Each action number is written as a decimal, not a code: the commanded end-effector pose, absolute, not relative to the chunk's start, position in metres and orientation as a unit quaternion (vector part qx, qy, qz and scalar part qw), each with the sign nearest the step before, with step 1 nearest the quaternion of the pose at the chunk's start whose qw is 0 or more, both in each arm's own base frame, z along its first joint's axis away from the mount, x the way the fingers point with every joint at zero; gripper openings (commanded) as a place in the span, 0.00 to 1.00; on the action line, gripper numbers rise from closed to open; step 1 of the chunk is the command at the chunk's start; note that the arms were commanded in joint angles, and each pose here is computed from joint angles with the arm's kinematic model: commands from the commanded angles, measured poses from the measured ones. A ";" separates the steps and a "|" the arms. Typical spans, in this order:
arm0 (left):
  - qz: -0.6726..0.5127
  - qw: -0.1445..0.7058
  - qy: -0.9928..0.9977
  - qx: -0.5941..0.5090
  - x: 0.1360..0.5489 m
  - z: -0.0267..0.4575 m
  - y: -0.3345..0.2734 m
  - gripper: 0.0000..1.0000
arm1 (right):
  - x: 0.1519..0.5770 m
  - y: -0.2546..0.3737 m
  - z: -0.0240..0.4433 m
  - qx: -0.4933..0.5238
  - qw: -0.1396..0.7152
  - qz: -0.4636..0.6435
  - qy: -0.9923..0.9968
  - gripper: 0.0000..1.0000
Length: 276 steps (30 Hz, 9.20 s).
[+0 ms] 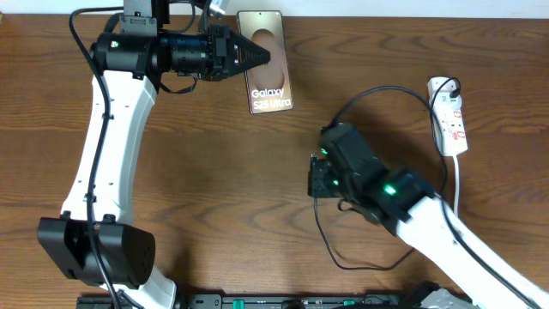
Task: Plug charger to phone and switch on socket
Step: 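Carry the connector with the right gripper toward the phone's bottom edge, then push the connector up into the phone's bottom port with the right gripper, then hold the connector pressed into the phone port with the right gripper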
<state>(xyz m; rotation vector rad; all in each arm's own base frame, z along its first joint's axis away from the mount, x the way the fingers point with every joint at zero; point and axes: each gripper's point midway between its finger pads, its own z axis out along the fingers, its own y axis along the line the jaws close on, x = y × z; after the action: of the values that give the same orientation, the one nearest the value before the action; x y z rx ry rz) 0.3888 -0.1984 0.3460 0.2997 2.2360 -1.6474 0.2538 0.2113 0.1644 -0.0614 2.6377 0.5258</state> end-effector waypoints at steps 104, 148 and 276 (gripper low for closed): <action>-0.611 0.152 0.756 0.180 0.360 0.360 -0.239 0.08 | 0.256 0.263 0.298 -0.078 0.306 0.375 0.871 0.01; -0.603 0.160 0.760 0.183 0.362 0.358 -0.238 0.07 | 0.260 0.257 0.294 -0.080 0.315 0.356 0.876 0.01; -0.588 0.167 0.772 0.175 0.367 0.352 -0.236 0.07 | 0.269 0.258 0.285 -0.088 0.300 0.319 0.895 0.01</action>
<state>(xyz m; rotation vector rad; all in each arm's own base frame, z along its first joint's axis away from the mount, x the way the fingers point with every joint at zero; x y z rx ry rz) 0.3694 -0.2350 0.3452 0.4600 2.2287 -1.6594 0.2621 0.2583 0.2796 -0.2272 2.3955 0.8671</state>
